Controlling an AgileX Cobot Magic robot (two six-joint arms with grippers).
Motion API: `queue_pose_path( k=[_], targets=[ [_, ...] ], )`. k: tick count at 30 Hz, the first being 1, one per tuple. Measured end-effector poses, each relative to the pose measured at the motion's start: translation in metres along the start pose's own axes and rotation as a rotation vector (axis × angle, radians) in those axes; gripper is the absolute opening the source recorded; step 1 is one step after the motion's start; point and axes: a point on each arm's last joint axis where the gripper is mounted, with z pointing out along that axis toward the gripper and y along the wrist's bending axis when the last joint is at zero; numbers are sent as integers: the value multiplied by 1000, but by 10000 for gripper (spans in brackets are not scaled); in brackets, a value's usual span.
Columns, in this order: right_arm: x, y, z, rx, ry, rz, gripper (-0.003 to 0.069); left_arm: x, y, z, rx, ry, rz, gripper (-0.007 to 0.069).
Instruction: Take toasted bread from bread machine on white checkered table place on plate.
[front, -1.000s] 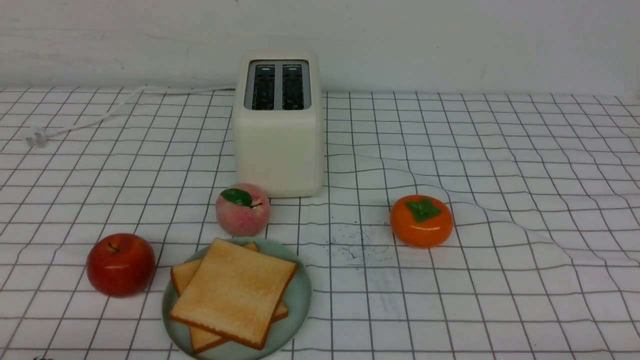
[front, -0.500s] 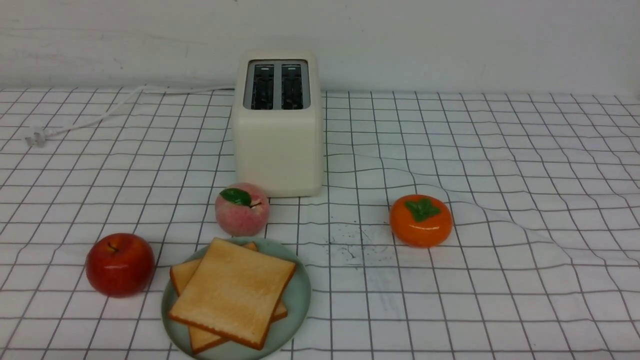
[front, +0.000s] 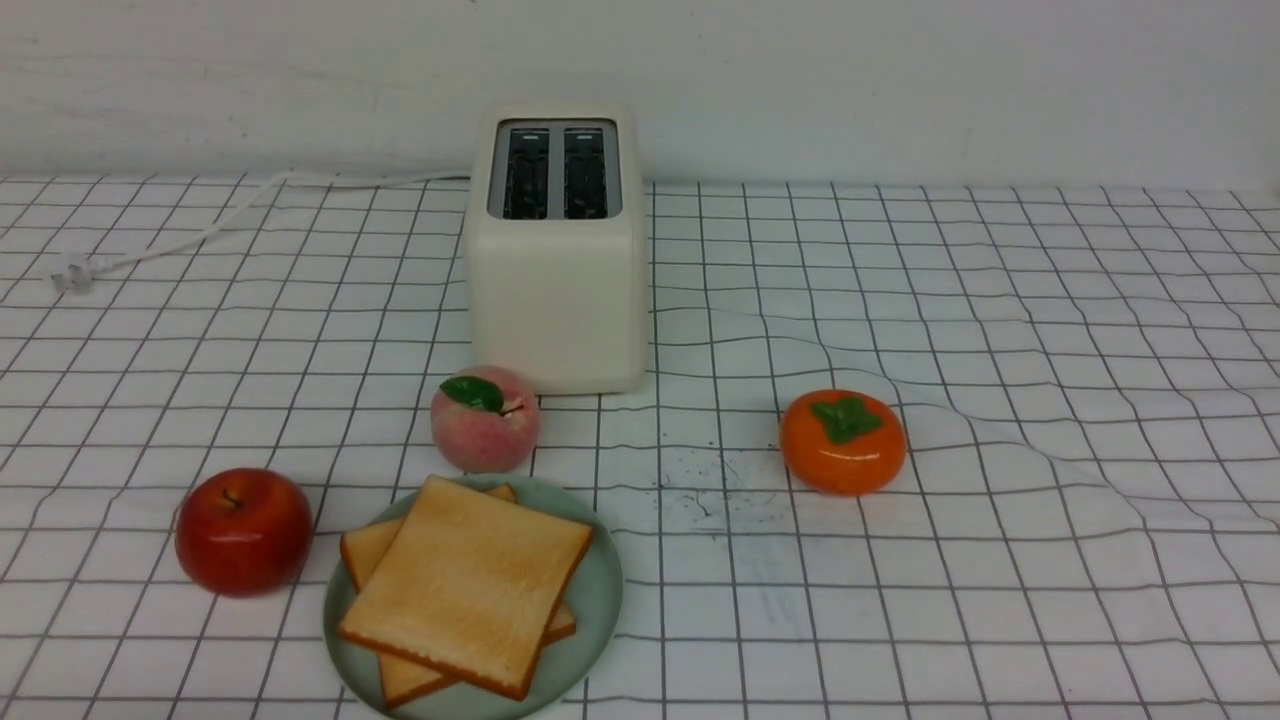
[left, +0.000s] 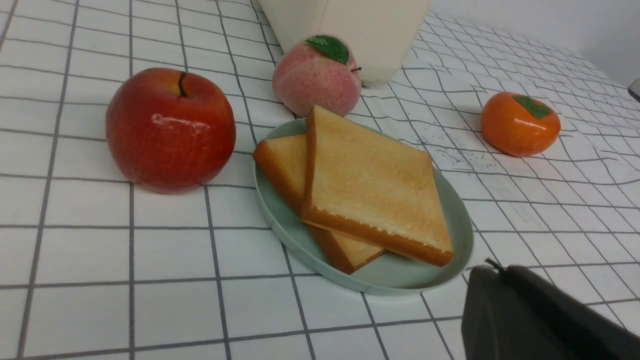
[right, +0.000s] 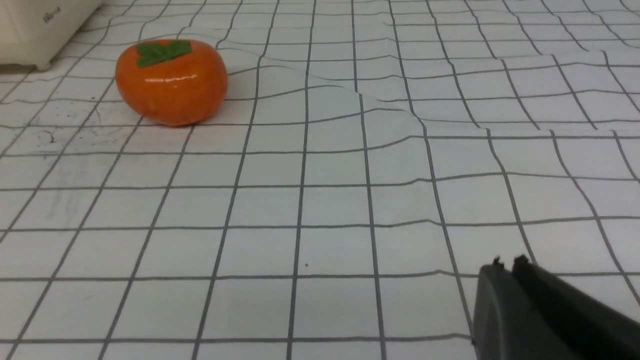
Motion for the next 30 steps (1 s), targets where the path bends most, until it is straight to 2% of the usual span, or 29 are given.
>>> queue_pose_path(
  k=[11,30],
  targets=[
    [1,3,0,-28,19,63,36,1,0,0,-1,12,0,-13],
    [1,3,0,-29,19,64,53,2,1,0,-6,15,7,-2]
  ],
)
